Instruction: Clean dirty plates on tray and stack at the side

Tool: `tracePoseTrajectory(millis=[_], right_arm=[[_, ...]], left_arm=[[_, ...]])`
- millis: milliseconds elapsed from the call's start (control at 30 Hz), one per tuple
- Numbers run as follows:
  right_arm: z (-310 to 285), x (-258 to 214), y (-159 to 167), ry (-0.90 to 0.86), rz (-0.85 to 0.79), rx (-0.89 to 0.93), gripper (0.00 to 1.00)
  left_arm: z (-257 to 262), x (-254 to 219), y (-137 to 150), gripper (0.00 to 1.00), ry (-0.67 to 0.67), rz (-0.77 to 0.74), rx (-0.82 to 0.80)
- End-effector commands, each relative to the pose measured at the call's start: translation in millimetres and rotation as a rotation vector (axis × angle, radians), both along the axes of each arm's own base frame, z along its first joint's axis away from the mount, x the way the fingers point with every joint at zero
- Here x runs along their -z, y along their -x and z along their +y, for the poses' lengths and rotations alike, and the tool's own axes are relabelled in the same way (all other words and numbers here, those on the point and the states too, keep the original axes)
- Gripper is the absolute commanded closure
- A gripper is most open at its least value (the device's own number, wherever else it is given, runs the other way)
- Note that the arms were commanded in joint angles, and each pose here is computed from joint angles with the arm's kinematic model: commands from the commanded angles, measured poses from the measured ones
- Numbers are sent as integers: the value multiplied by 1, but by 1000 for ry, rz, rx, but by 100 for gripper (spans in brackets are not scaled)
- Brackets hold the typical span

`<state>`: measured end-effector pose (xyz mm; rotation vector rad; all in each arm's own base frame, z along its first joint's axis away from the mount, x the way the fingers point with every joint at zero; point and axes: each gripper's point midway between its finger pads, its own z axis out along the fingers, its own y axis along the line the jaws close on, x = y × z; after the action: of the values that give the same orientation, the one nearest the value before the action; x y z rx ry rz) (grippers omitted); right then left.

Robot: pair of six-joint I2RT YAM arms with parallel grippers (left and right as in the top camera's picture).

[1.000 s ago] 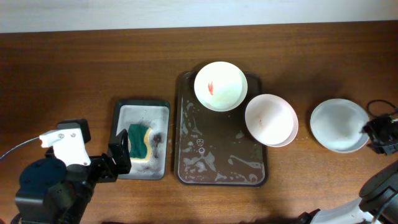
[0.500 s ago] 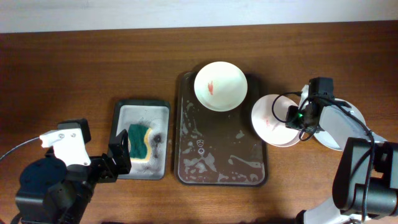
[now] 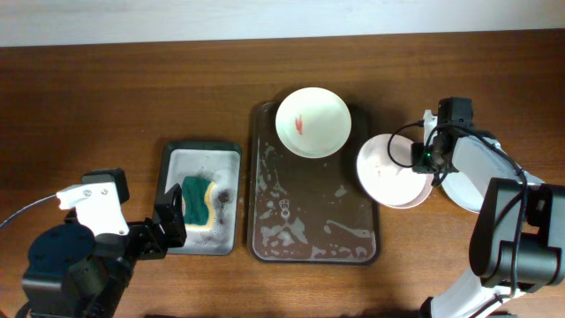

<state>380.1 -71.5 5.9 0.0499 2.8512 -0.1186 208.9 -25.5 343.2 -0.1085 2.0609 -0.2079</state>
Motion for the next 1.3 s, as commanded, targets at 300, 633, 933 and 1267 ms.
tracePoseTrajectory(millis=[300,633,933,1267], right_arm=[[117,-70,76,-317,197,-87,96],[193,-149,86,-361,-13,-203,68],[180,-46,121,-326,101,-145,57],[169,5,97,-256,136,16,96]], left_arm=[[1,-1,0,1,-2,-4,-5],[-32,117,-41,1,-5,574,145],[-17,130,-55,1,-93,604,95],[-13,241,-83,16,-125,969,13]])
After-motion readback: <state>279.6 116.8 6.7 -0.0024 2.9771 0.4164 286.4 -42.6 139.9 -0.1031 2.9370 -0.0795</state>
